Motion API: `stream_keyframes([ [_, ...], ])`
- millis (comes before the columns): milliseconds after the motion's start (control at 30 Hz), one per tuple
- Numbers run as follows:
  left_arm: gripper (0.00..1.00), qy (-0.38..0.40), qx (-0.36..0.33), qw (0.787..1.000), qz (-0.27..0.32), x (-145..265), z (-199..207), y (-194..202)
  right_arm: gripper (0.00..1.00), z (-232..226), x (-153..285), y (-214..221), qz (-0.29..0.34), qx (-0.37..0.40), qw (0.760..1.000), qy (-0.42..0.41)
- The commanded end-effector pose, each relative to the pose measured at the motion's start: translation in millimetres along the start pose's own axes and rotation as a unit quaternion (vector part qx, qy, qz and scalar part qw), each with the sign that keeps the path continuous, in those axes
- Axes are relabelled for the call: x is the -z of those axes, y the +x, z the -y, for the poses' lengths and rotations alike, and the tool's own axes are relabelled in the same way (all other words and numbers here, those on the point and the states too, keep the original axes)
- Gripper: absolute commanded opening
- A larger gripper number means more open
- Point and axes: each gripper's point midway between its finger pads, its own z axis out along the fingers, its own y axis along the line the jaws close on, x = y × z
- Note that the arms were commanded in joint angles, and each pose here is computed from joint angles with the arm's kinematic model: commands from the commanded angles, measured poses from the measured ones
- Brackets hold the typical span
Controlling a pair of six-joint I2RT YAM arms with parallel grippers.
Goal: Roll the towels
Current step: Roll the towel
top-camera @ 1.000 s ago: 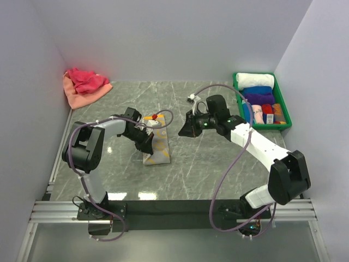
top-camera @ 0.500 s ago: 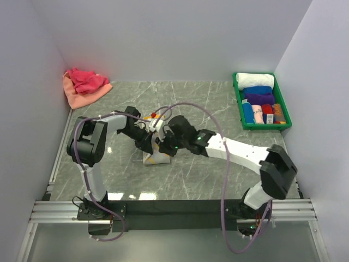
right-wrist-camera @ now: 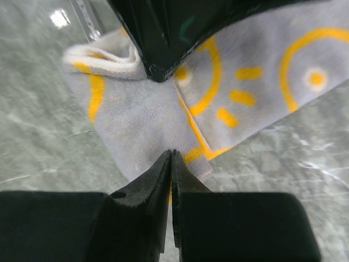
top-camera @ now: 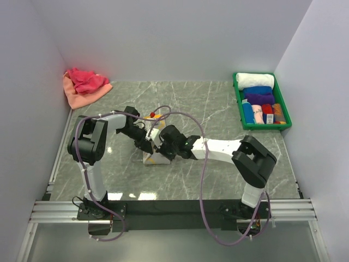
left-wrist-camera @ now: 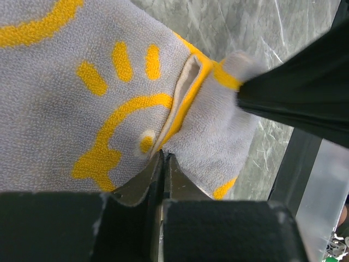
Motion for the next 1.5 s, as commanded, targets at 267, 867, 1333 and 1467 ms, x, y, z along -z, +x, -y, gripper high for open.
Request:
stream_keyframes([
  [267,0.23,-0.061,0.047,0.997,-0.004,18,-52,30,0.08,-19,-30,30,-0.052,-0.017,0.997,-0.047],
  [867,0.5,-0.189,-0.144,0.961,0.144,158,-4,31,0.09,-45,-31,34,-0.094,-0.056,0.984,-0.14],
  [1333,0.8,-0.26,-0.574,0.774,0.065,90,69,75,0.1,-65,-26,48,-0.184,-0.152,0.932,-0.271],
  [1467,0.81,-0.255,-0.619,0.741,0.053,65,74,69,0.1,-65,-30,50,-0.198,-0.166,0.922,-0.288],
])
